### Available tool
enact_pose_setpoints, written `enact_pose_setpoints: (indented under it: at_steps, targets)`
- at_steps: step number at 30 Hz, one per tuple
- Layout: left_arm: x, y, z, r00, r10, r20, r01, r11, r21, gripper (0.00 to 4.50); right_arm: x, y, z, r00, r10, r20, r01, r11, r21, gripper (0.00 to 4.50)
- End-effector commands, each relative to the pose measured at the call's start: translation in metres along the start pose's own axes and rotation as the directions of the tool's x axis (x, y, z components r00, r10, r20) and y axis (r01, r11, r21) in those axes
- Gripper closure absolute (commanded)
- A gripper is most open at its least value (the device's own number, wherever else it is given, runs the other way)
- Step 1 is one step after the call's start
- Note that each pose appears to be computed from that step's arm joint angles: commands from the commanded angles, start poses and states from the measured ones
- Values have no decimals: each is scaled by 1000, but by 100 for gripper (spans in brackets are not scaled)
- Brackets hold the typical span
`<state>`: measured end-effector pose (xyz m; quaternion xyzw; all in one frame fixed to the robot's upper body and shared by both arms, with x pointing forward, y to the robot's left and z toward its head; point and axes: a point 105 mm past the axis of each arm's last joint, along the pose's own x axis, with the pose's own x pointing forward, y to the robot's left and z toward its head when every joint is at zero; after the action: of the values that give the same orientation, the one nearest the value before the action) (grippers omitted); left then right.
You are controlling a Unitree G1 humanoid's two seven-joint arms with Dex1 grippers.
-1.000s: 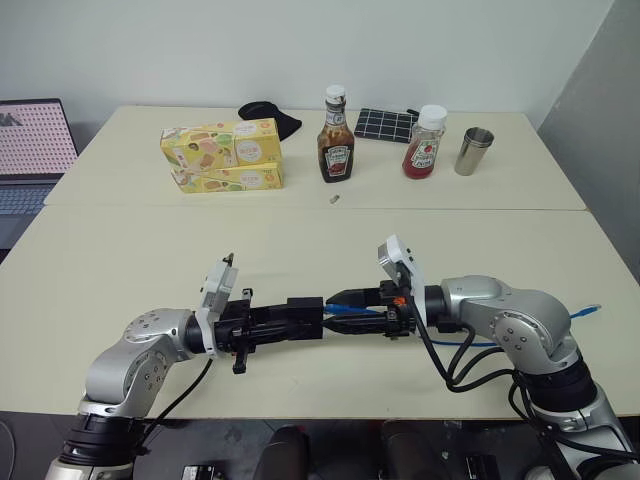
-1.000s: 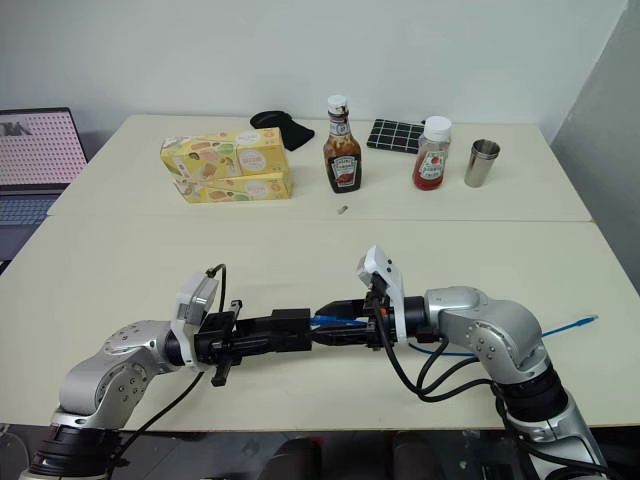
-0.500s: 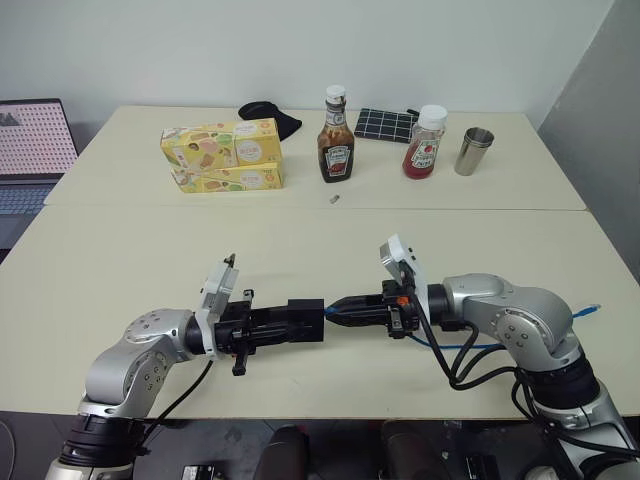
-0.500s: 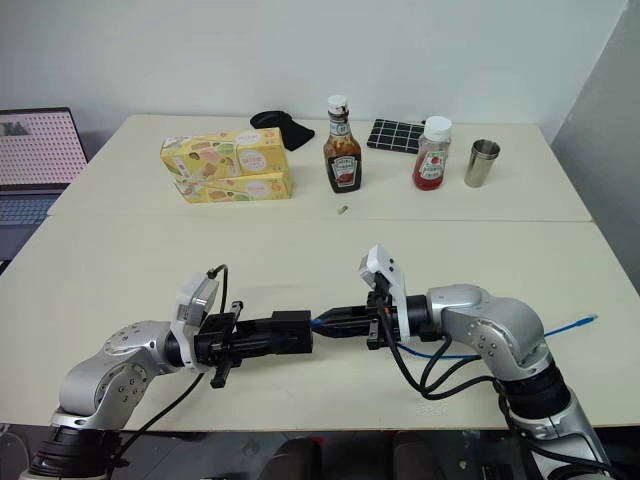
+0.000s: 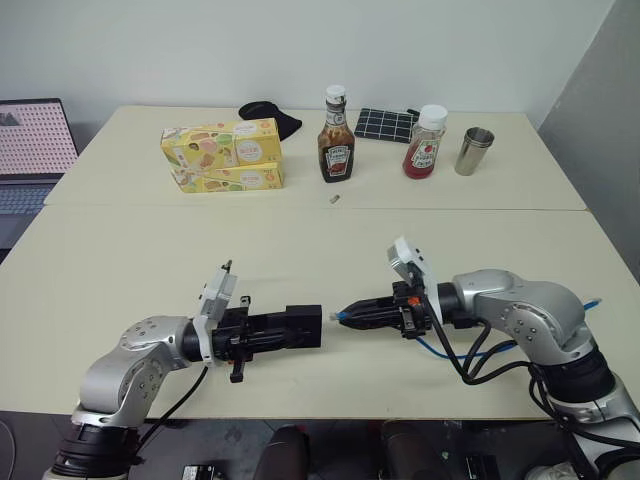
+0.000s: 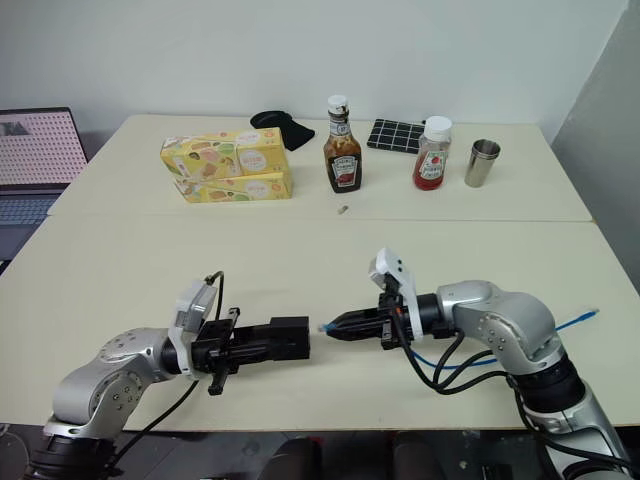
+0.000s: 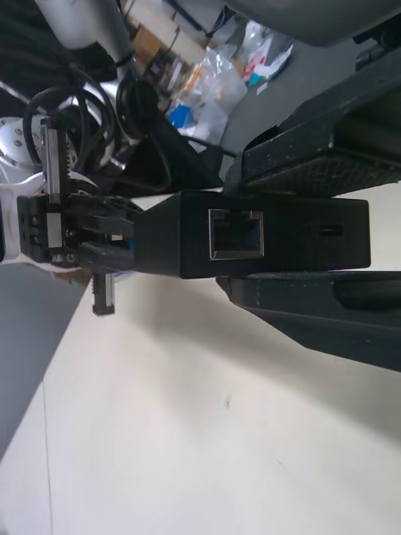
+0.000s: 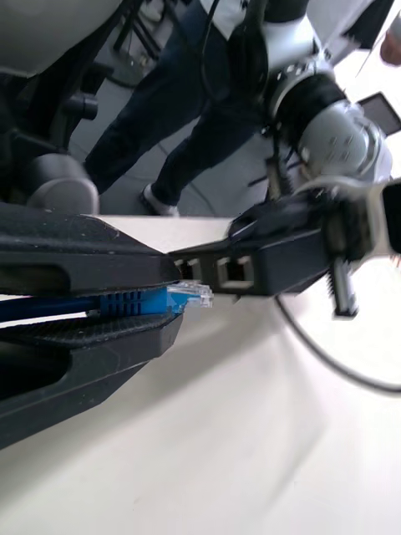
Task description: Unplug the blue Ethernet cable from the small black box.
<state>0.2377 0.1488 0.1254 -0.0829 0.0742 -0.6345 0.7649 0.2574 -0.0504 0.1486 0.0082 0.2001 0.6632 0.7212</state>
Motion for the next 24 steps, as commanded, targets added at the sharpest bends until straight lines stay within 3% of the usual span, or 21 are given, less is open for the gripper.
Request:
enact_pose_setpoints:
  at_steps: [1, 4, 6, 9, 11, 14, 15, 21, 24]
  targets:
    - [-7, -1, 8, 999, 31, 24, -32, 999, 29, 373, -9, -1, 7, 999, -18, 32, 19, 999, -26, 446]
    - [-11, 1, 9, 997, 64, 30, -65, 997, 28, 373, -14, -13, 10, 994, -93, 63, 95, 995, -39, 446]
    - [-15, 3, 9, 995, 98, 37, -99, 995, 28, 373, -19, -42, 12, 962, -253, 100, 261, 962, -76, 446]
    - [-18, 8, 12, 988, 147, 55, -149, 988, 37, 373, -33, -94, 11, 842, -521, 143, 536, 838, -105, 446]
    - [-17, 12, 14, 982, 178, 64, -181, 983, 41, 373, -46, -129, 4, 714, -684, 147, 699, 708, -101, 446]
    - [-13, 16, 16, 977, 205, 58, -208, 977, 47, 373, -55, -160, -7, 589, -797, 134, 808, 576, -127, 446]
    - [-12, 17, 16, 976, 213, 53, -216, 975, 46, 373, -55, -163, -9, 580, -804, 134, 814, 566, -131, 376]
    - [-16, 34, 20, 936, 347, 63, -351, 933, 74, 373, -54, -160, -8, 622, -770, 140, 783, 608, -133, 236]
    - [-24, 55, 27, 857, 506, 102, -515, 850, 111, 373, -55, -144, 2, 686, -711, 158, 726, 653, -215, 157]
